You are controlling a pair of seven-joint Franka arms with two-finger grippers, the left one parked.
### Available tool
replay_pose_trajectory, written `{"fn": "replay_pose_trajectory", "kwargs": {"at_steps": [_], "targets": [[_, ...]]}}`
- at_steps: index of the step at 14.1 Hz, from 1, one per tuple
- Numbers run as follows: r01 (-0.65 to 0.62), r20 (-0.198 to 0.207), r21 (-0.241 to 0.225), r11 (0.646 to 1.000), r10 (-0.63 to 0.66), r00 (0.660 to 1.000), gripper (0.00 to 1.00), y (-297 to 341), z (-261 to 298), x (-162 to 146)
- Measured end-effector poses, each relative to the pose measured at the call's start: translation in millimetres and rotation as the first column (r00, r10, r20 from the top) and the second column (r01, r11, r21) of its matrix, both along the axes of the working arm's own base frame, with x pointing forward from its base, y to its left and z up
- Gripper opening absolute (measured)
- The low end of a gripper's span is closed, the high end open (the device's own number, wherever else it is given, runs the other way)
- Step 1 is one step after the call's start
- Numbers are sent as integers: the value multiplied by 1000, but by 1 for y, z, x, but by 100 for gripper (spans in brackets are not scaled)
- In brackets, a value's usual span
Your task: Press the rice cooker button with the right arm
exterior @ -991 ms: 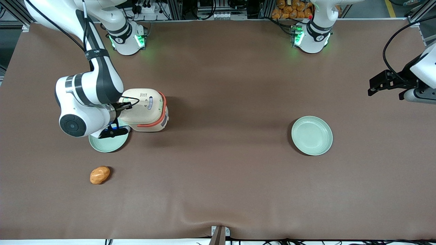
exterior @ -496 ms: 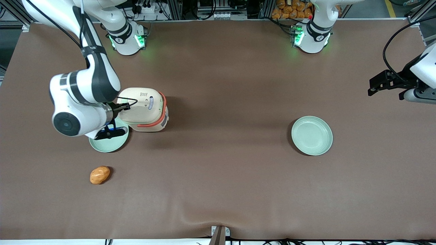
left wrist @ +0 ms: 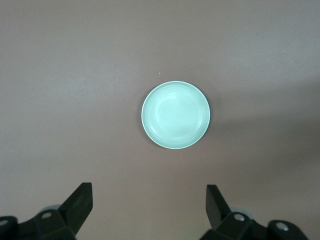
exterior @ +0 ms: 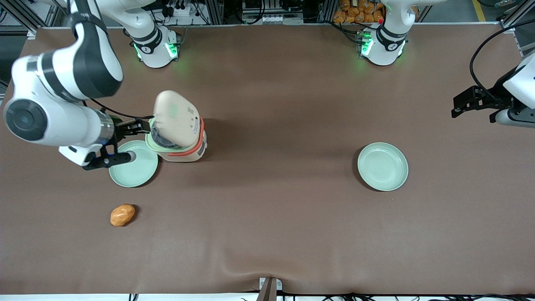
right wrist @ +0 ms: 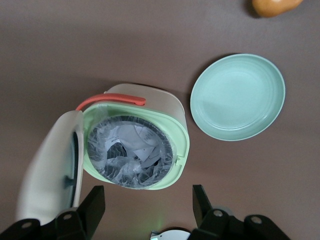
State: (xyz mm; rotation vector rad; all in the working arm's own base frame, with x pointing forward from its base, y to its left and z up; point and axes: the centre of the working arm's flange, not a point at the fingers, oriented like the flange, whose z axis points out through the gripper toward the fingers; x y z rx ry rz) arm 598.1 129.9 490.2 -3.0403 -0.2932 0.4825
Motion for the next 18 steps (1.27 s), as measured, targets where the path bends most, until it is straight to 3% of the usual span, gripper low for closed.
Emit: {"fn": "replay_pose_trajectory", "kwargs": {"at_steps": [3, 8, 12, 15, 18], "targets": [[1, 38, 8, 1000, -1, 999, 100, -1, 18, 0], [11, 162, 37, 999, -17, 987, 100, -11, 79, -10], [78, 261, 49, 996, -88, 961, 100, -60, 140, -28], [122, 294, 8, 992, -119, 948, 100, -94, 173, -50], [153, 301, -4, 988, -145, 943, 100, -113, 186, -60]]}}
